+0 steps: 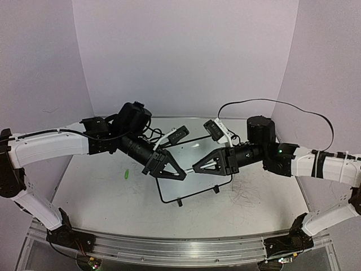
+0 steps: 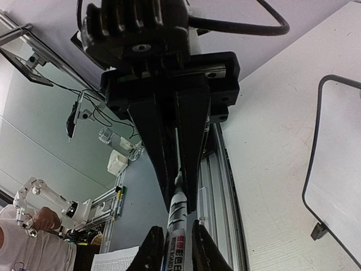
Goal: Write a sentence on the whiteboard
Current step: Pass from the left arm to the right
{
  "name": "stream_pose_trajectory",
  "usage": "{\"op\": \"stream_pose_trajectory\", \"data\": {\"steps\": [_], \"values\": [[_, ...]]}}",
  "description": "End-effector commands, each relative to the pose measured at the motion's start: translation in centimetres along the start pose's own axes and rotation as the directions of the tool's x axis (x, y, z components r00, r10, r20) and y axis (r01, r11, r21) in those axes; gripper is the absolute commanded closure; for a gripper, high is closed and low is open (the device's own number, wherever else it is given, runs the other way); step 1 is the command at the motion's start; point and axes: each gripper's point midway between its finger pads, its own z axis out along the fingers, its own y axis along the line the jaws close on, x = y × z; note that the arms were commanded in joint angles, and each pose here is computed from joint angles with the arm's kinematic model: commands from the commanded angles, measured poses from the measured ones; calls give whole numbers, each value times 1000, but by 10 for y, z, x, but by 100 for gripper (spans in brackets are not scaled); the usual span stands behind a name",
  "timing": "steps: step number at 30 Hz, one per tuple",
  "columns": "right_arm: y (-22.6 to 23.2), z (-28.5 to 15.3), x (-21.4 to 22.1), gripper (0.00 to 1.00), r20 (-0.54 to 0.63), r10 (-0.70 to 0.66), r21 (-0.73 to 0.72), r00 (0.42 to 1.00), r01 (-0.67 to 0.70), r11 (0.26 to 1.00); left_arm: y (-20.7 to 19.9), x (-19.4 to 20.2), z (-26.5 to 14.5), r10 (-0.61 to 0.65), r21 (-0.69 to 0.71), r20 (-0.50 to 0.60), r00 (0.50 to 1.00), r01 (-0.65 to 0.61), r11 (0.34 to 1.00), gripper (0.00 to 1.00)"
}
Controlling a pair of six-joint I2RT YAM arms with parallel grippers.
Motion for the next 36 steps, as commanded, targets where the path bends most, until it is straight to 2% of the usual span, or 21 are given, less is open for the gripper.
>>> {"op": "stream_pose_trajectory", "data": {"steps": [1,8,11,16,23,27,28,30,33,34,36], "values": [[19,2,-19,84,38,-64,-55,997,66,996,-14,-22,-5,71,16,46,996,-71,997,100],[20,8,-15,88,22,-63,-68,998,65,996,-11,-26,-5,71,-2,53,996,-71,997,100],[20,8,-14,83,20,-63,-67,998,64,996,-10,-27,-5,70,-10,58,996,-69,998,100],[22,10,-14,81,21,-75,-70,997,76,995,-10,-30,-6,69,-14,64,996,-68,998,100],[24,8,-18,98,43,-87,-56,995,89,994,-11,-28,-6,63,-8,61,996,-63,998,100],[24,5,-27,100,80,-97,-19,992,99,995,-8,-26,-6,56,-19,59,997,-55,998,99],[22,3,-30,100,100,-104,8,990,103,995,-6,-28,-8,58,-47,68,996,-55,997,92],[14,-2,-36,100,136,-121,85,983,110,990,1,-31,-15,64,-121,93,994,-53,991,66],[-5,-14,-41,100,173,-166,246,971,120,962,5,-36,-28,76,-193,131,989,-49,980,38],[-10,-19,-42,100,180,-191,291,965,133,948,7,-38,-32,71,-212,142,987,-39,976,31],[-20,-33,-47,100,199,-230,402,953,135,905,17,-41,-43,54,-265,174,983,-6,964,24]]}}
